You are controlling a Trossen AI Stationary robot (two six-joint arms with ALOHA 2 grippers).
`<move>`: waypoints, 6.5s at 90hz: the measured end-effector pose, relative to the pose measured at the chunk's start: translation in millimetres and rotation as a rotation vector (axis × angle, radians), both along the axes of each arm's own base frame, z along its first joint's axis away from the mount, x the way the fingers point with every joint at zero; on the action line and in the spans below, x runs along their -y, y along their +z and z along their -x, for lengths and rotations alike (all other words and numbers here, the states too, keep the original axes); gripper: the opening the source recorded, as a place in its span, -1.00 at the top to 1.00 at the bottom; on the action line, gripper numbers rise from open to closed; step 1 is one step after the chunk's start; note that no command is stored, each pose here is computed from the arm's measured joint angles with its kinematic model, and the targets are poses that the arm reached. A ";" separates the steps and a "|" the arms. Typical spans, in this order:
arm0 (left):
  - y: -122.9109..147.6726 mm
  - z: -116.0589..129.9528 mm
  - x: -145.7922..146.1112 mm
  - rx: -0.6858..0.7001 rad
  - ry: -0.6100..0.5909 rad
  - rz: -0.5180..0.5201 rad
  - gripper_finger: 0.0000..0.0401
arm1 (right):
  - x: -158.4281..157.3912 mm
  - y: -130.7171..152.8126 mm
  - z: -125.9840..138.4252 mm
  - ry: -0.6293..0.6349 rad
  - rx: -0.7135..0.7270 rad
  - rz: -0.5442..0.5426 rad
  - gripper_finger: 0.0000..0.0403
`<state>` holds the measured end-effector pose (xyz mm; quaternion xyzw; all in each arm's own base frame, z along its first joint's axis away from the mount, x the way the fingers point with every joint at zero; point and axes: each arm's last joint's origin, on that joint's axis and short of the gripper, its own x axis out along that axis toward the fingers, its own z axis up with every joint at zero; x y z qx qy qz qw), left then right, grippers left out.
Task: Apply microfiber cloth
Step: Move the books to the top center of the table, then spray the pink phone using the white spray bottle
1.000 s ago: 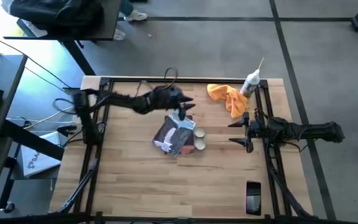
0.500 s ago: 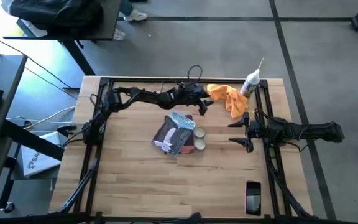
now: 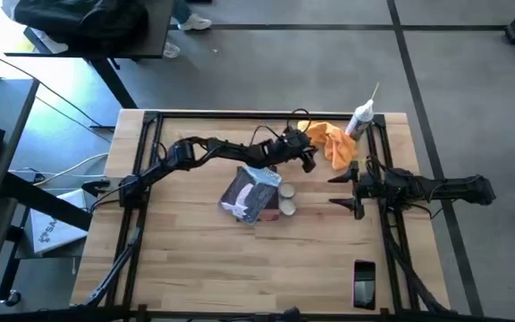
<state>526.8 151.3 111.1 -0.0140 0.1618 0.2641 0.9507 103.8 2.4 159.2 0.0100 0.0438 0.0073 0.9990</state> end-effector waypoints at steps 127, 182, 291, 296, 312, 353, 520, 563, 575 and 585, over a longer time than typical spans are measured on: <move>114.9 132.9 112.3 -0.518 -0.463 0.126 -0.05 | 0.0 0.0 0.0 0.000 0.000 0.000 -0.34; 1.9 217.3 136.1 -0.372 -0.274 0.196 -0.05 | 4.5 3.2 0.1 -0.141 0.031 0.027 -0.34; 26.4 224.8 141.4 -0.404 -0.775 0.004 -0.05 | 13.3 18.3 2.4 -0.461 0.199 -0.112 -0.34; 23.4 223.0 142.1 -0.411 -0.794 -0.035 -0.05 | 13.4 18.9 2.5 -0.464 0.204 -0.114 -0.34; -1.9 216.3 141.9 -0.496 -0.771 -0.159 -0.05 | 13.1 16.7 1.5 -0.452 0.190 -0.110 -0.34; -0.2 219.7 100.0 -0.626 -0.496 -0.362 -0.05 | 13.3 16.4 1.5 -0.456 0.188 -0.112 -0.34; 99.2 156.2 75.8 -0.022 -0.427 -0.302 -0.05 | 11.1 29.3 -4.1 -0.373 0.313 -0.138 -0.34; 87.5 58.3 -37.0 -0.139 -0.291 -0.053 -0.05 | 12.1 23.1 -20.0 -0.423 0.263 -0.157 -0.34; 79.7 41.9 -57.7 -0.125 -0.236 0.036 -0.05 | 12.9 21.1 -21.5 -0.454 0.247 -0.150 -0.34; 61.8 28.1 -61.8 -0.117 -0.237 0.139 -0.05 | 12.9 20.8 -21.8 -0.454 0.244 -0.149 -0.34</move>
